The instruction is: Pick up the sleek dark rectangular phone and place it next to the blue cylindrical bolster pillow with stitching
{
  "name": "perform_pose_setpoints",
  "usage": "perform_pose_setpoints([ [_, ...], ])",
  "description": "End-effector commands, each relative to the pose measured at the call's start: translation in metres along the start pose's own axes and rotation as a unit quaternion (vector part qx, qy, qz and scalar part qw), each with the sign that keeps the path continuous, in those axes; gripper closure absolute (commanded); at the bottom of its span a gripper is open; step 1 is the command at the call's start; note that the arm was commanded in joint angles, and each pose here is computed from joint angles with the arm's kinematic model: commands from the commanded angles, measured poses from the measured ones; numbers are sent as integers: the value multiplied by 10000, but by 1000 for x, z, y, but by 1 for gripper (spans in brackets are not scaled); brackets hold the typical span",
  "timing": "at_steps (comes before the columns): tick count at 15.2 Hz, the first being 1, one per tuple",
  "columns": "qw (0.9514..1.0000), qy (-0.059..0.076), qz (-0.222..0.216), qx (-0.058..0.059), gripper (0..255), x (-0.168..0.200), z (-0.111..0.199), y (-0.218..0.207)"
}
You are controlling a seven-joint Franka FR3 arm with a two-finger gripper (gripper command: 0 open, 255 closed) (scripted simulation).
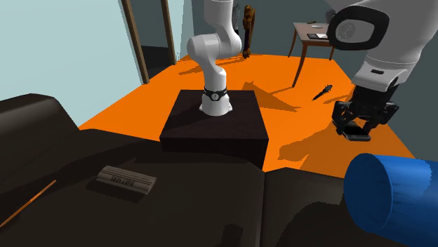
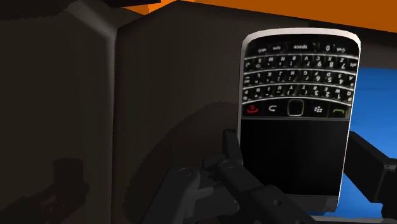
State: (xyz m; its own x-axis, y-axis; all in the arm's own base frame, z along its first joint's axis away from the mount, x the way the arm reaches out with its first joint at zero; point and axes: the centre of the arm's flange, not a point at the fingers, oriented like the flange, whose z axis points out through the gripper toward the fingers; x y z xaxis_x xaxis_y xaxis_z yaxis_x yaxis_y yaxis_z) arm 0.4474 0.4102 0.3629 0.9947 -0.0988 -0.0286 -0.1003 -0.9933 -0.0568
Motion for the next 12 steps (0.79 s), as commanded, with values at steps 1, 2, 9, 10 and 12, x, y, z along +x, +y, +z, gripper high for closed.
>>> perform_pose_setpoints([
  [1,10000,2,-1,2,255,1,11,1],
  [2,10000,2,-1,2,255,1,17,1],
  [9,10000,2,-1,2,255,2,53,3],
  [10,10000,2,-1,2,255,3,59,4],
  [12,10000,2,-1,2,255,3,69,4],
])
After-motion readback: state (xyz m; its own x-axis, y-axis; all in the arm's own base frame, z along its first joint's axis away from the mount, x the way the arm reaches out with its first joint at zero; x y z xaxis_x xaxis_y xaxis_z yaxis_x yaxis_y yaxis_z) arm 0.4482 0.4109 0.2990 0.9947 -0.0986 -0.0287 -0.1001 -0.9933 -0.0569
